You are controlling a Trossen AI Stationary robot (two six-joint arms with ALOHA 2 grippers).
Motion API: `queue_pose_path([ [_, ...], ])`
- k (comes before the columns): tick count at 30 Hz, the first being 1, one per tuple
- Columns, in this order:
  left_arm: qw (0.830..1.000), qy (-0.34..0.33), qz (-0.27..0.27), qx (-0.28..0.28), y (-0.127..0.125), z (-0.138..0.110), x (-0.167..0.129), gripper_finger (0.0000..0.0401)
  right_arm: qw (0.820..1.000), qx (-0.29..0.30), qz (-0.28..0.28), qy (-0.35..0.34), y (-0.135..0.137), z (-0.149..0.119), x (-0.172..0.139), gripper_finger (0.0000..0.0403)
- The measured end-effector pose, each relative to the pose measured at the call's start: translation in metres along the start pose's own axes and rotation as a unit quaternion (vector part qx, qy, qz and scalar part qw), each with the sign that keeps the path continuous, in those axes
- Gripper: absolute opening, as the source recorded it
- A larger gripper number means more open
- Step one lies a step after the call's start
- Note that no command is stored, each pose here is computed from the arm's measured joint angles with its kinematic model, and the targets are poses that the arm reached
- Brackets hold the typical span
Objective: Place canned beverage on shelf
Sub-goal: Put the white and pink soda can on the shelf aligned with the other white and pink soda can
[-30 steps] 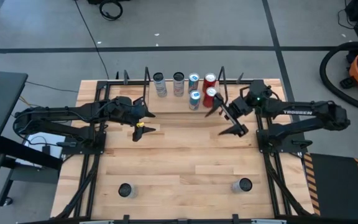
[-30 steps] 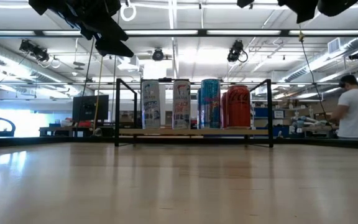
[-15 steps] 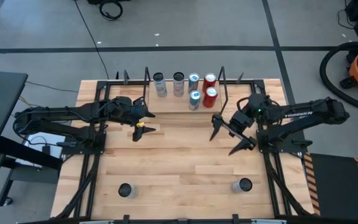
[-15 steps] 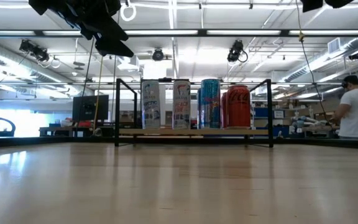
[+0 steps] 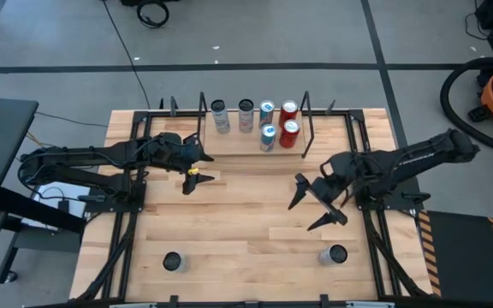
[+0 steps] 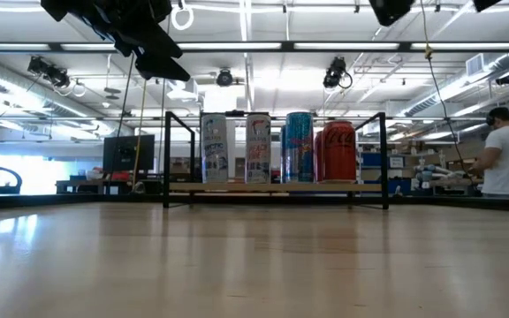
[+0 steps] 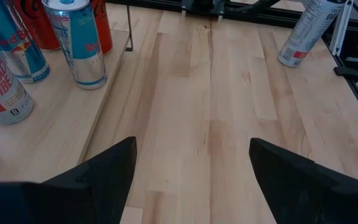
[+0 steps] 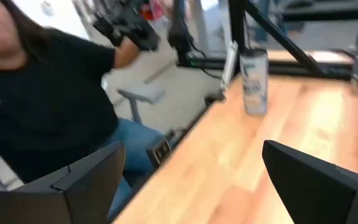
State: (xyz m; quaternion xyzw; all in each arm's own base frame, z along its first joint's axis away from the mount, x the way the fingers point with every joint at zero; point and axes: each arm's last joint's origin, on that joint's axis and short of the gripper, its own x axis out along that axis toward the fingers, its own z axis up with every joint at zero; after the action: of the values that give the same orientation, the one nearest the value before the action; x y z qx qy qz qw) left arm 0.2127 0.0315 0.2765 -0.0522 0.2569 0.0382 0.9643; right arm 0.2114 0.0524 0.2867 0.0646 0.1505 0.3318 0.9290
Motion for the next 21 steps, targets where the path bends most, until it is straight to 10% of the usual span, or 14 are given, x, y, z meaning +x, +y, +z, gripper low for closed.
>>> queue_pose_path([
  [21,1.000,0.000,0.000,0.000,0.000,0.000,0.000,0.0314,0.980,0.155,-0.019,0.122,0.059,-0.024,-0.022,0.0381],
])
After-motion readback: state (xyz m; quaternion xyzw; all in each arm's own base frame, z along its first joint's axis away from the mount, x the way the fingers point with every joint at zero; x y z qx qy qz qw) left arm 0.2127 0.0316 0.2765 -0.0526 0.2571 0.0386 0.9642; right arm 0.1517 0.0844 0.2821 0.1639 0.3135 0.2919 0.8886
